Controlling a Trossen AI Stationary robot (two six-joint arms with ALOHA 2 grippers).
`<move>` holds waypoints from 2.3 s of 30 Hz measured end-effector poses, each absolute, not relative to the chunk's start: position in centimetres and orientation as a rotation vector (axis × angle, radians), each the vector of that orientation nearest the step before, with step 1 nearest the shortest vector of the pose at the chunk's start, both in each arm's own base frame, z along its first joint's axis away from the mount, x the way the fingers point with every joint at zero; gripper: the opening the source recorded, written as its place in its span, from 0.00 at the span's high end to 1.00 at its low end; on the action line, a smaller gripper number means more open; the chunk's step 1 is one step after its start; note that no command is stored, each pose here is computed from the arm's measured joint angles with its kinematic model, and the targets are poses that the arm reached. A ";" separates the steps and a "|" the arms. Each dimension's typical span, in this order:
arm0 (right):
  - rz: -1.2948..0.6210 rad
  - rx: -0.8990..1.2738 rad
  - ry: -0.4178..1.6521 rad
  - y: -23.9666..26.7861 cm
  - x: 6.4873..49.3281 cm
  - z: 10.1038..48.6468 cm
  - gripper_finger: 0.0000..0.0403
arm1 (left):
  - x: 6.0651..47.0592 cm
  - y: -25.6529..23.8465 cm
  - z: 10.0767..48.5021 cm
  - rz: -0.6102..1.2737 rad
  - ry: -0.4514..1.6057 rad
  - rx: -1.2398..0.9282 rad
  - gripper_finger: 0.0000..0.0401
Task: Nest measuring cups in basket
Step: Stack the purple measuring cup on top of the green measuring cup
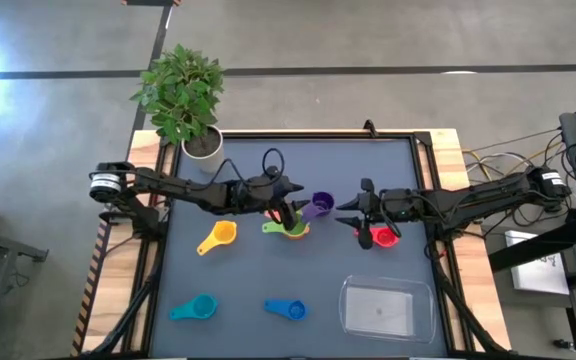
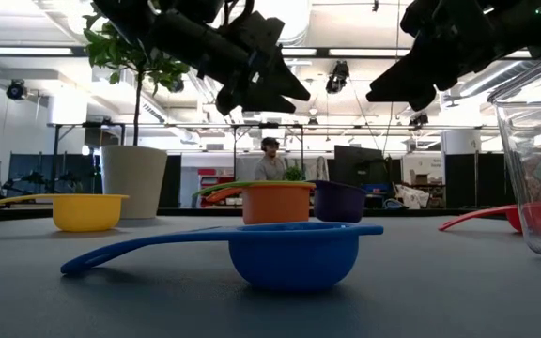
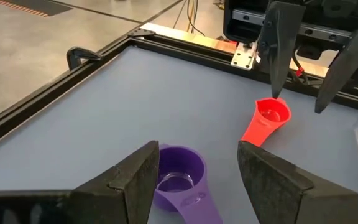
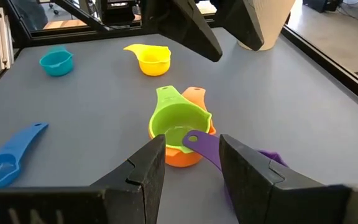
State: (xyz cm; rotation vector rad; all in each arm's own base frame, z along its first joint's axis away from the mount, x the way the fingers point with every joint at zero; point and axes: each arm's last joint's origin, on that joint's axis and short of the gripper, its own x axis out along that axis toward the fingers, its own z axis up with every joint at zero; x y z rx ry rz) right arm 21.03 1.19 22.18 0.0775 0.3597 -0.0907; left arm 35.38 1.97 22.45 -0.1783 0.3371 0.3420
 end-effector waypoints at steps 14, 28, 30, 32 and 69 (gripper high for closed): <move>-0.089 0.053 0.352 1.2 21.0 22.3 0.65 | 36.0 2.1 21.7 0.416 0.343 -0.240 0.45; -0.098 0.024 0.399 1.1 20.7 22.0 0.65 | 42.0 1.7 20.7 0.438 0.727 -0.171 0.43; -0.098 0.029 0.396 1.1 20.7 22.0 0.65 | 42.3 1.7 20.6 0.437 0.782 -0.180 0.43; -0.098 0.028 0.403 1.1 20.5 22.1 0.65 | 42.5 1.7 21.0 0.445 0.803 -0.190 0.43; -0.099 0.028 0.408 1.1 20.2 22.1 0.65 | 42.8 1.6 21.2 0.436 0.786 -0.207 0.16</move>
